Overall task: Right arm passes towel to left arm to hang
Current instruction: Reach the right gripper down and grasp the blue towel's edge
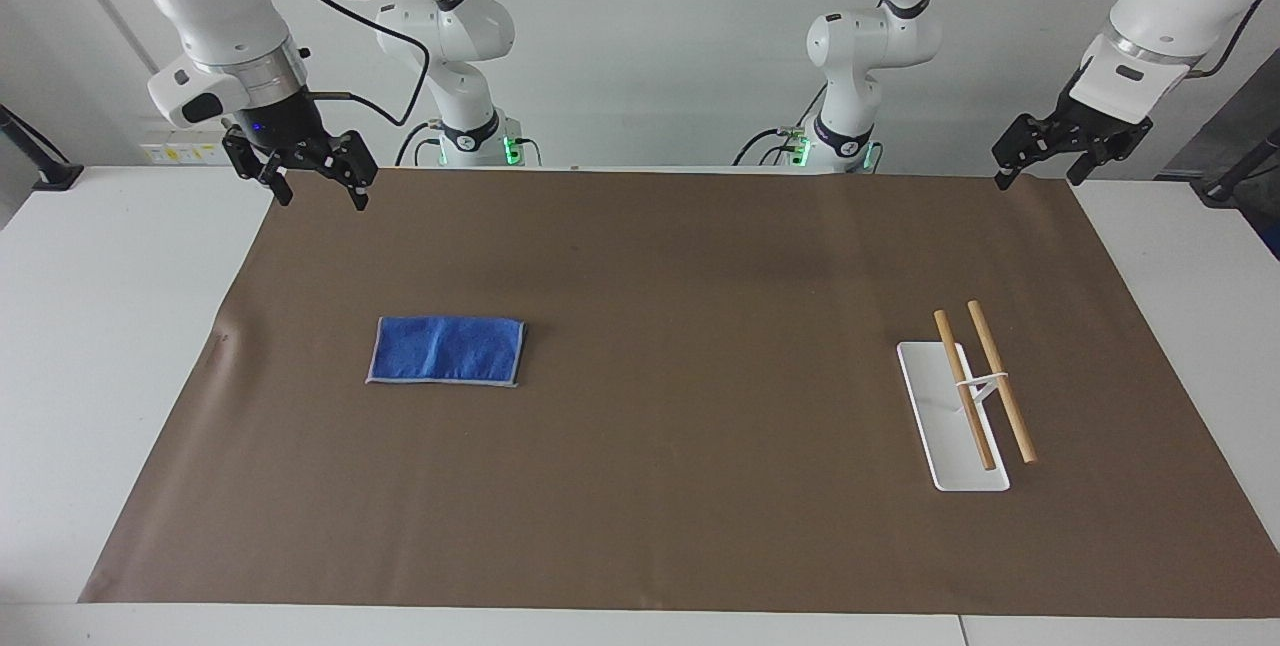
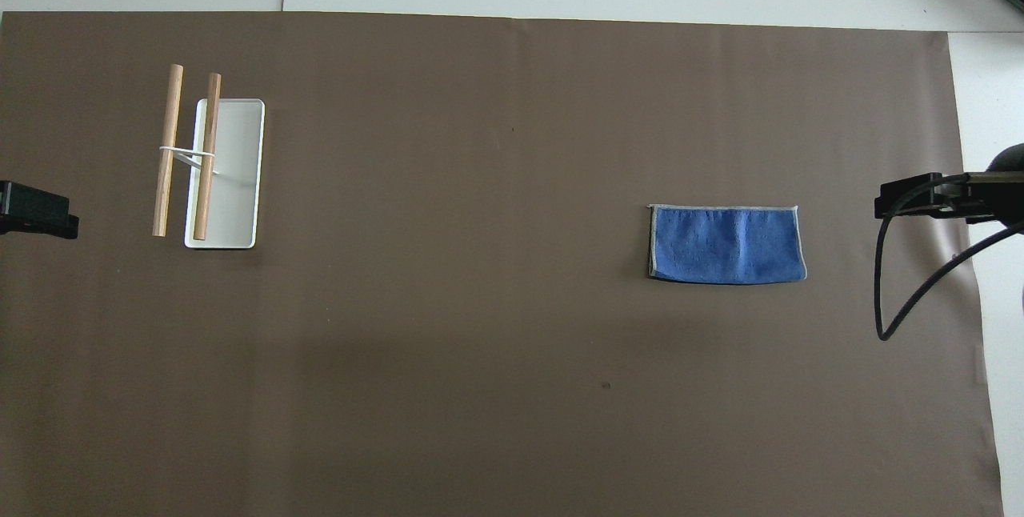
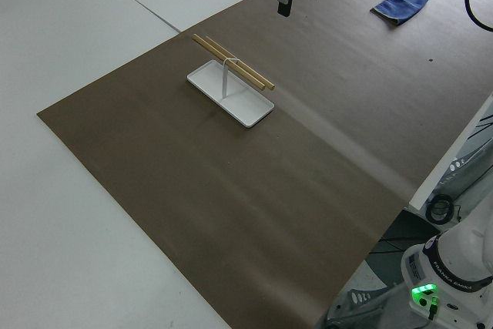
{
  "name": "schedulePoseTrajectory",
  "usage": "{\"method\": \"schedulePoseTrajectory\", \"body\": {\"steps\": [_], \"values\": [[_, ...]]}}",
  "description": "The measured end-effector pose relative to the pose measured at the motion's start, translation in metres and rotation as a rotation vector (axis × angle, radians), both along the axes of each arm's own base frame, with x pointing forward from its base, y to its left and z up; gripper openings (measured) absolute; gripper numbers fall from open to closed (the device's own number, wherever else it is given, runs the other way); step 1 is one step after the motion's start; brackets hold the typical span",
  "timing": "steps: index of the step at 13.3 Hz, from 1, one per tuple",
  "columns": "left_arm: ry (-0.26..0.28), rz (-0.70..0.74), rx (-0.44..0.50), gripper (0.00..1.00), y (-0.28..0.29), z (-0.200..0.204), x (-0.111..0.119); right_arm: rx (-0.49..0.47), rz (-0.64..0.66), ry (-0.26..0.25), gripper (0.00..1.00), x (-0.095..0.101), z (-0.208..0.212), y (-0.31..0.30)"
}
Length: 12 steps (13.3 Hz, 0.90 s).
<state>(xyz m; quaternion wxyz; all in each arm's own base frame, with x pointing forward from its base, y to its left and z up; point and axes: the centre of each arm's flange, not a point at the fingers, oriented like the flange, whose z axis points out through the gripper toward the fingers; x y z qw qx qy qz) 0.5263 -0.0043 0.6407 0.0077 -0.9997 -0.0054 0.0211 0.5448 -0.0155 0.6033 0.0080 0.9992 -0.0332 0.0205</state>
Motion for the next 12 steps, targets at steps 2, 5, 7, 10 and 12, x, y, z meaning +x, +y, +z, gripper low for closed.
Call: {"method": "schedulePoseTrajectory", "body": {"steps": [2, 5, 7, 10, 12], "values": [[0.0, 0.0, 0.0, 1.0, 0.0, 0.0, 0.0, 0.0, 0.009, -0.01, 1.0, 0.004, -0.022, 0.006], [0.0, 0.0, 0.0, 1.0, 0.0, 0.0, 0.0, -0.001, 0.032, -0.048, 1.0, 0.015, -0.079, 0.018], [0.0, 0.0, 0.0, 1.0, 0.0, 0.0, 0.0, -0.001, 0.06, -0.054, 1.0, 0.023, -0.125, 0.033], [0.0, 0.0, 0.0, 1.0, 0.0, 0.0, 0.0, 0.0, 0.095, -0.062, 1.0, 0.033, -0.186, 0.054], [0.0, 0.0, 0.0, 1.0, 0.0, 0.0, 0.0, 0.0, 0.102, -0.087, 1.0, 0.033, -0.225, 0.055]]}}
